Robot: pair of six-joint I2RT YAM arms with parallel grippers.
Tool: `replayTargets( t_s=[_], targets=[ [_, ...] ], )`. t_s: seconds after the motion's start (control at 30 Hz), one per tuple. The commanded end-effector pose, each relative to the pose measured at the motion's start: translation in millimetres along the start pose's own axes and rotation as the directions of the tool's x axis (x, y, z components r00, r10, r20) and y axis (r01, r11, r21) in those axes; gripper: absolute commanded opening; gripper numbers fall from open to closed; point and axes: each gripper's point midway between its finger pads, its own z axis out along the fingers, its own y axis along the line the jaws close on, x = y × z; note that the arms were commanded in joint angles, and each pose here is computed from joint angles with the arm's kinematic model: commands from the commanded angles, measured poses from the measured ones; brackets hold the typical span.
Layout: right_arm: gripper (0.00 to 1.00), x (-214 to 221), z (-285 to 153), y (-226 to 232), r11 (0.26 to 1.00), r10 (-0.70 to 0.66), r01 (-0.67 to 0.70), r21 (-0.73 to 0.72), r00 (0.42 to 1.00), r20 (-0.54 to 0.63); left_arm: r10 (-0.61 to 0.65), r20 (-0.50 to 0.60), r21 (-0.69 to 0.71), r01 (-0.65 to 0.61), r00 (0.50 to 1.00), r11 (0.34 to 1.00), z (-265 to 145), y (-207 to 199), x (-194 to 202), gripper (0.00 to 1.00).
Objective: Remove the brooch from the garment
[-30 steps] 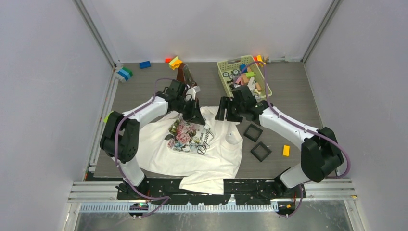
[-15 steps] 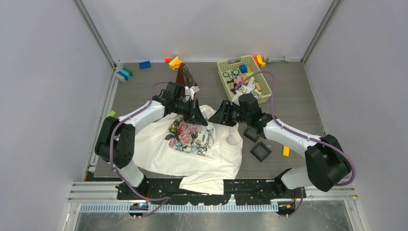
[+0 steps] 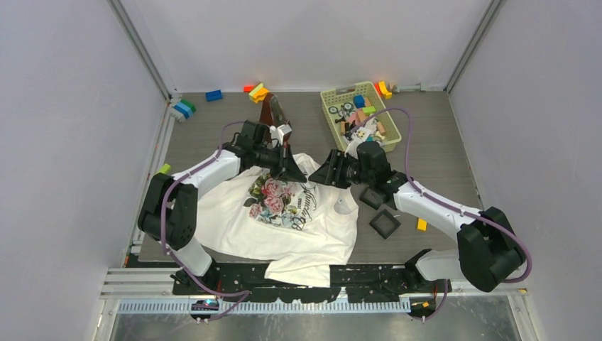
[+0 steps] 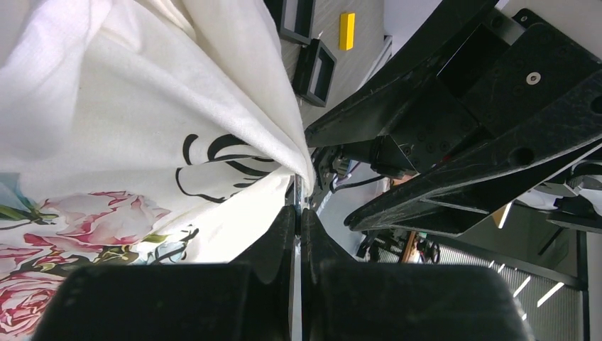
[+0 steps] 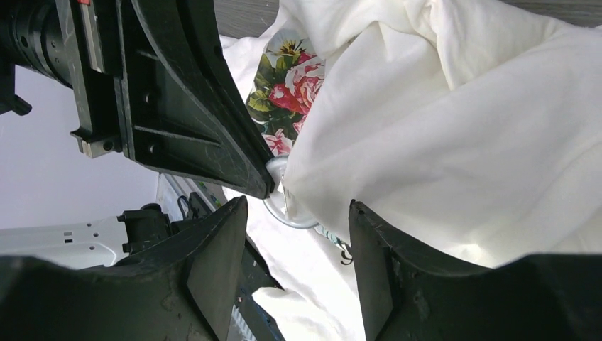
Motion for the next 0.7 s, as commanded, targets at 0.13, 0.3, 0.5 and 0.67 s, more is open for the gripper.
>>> replayTargets(
  t_s=[0.13, 0.3, 0.5, 0.67],
  targets=[
    [0.56, -8.8, -10.2, 14.4, 0.998, -0.036, 0.039, -0.047, 0.998, 0.052, 0.073, 0.034, 0.101, -0.076, 0.997, 0.992, -13.1, -31.8, -4.0, 0.00],
    [0.53, -9.1, -8.7, 22.6, 0.996, -0.026, 0.030, -0.089, 0.999, 0.043, 0.081, 0.027, 0.132, -0.084, 0.996, 0.988, -15.2, -38.2, -1.4, 0.00],
    [0.46, -9.5, -7.0, 25.6, 0.994, -0.018, 0.022, -0.104, 0.999, 0.037, 0.088, 0.025, 0.141, -0.091, 0.996, 0.986, -17.1, -41.8, -0.3, 0.00],
    [0.44, -8.6, -5.7, 24.0, 0.995, -0.014, 0.017, -0.098, 0.999, 0.031, 0.089, 0.026, 0.150, -0.091, 0.996, 0.984, -17.8, -44.1, 0.0, 0.00]
  ],
)
